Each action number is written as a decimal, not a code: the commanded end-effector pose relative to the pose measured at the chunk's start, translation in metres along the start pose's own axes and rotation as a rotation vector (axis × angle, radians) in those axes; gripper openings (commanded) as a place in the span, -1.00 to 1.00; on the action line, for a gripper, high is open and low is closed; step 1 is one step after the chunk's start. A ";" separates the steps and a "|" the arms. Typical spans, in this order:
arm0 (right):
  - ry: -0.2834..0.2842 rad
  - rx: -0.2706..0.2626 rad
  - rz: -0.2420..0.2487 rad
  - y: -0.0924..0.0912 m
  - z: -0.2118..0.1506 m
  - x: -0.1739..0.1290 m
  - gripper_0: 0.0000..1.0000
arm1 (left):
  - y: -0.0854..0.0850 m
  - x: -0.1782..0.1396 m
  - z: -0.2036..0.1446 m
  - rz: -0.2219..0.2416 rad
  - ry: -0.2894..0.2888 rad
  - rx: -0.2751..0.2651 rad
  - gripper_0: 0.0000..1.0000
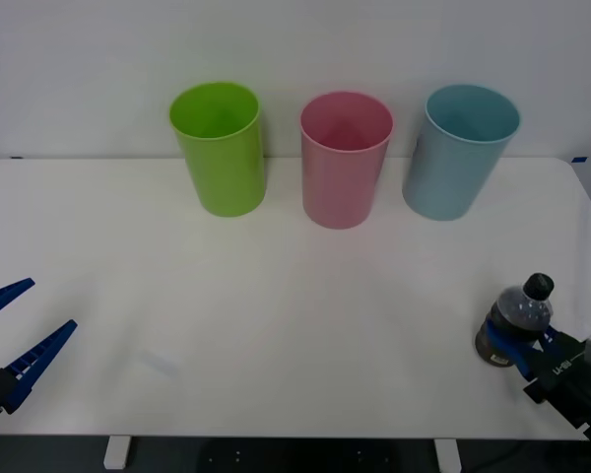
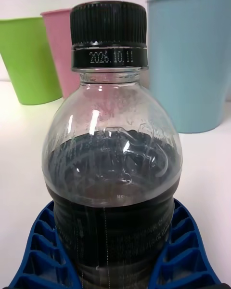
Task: Grasp the object on the table and drop it into the matching bin: aluminum can to the light blue bin, PET bottle to the pink bin.
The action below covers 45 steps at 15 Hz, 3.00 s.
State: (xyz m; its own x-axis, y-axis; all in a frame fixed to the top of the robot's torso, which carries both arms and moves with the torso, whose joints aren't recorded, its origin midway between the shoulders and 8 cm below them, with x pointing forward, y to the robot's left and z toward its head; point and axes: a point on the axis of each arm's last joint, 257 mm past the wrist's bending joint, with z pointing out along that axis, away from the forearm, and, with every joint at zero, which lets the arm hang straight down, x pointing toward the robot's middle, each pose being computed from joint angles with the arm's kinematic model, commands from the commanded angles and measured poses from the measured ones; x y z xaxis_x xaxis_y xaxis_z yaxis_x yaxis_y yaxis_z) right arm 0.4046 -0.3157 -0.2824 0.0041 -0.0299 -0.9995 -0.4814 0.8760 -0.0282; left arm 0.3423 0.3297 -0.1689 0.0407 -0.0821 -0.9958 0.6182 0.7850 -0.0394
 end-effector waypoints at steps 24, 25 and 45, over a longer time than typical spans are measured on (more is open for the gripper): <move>-0.262 -0.322 0.083 0.040 0.053 -0.248 -1.00 | 0.000 0.000 0.000 0.000 0.000 0.000 1.00; -0.266 -0.338 0.070 0.043 0.057 -0.255 -1.00 | 0.000 0.000 0.000 0.000 0.000 0.000 1.00; -0.173 -0.363 -0.084 0.033 0.252 -0.300 -1.00 | 0.000 0.000 0.000 0.000 0.000 0.000 1.00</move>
State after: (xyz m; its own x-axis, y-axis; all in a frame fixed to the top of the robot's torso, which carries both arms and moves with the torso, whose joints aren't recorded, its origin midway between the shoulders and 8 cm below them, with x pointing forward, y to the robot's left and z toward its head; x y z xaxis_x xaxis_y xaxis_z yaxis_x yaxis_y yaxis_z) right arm 0.6028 -0.1612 0.0135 0.1913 0.0228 -0.9813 -0.7511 0.6470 -0.1314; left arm 0.3422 0.3297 -0.1689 0.0406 -0.0821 -0.9958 0.6182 0.7850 -0.0395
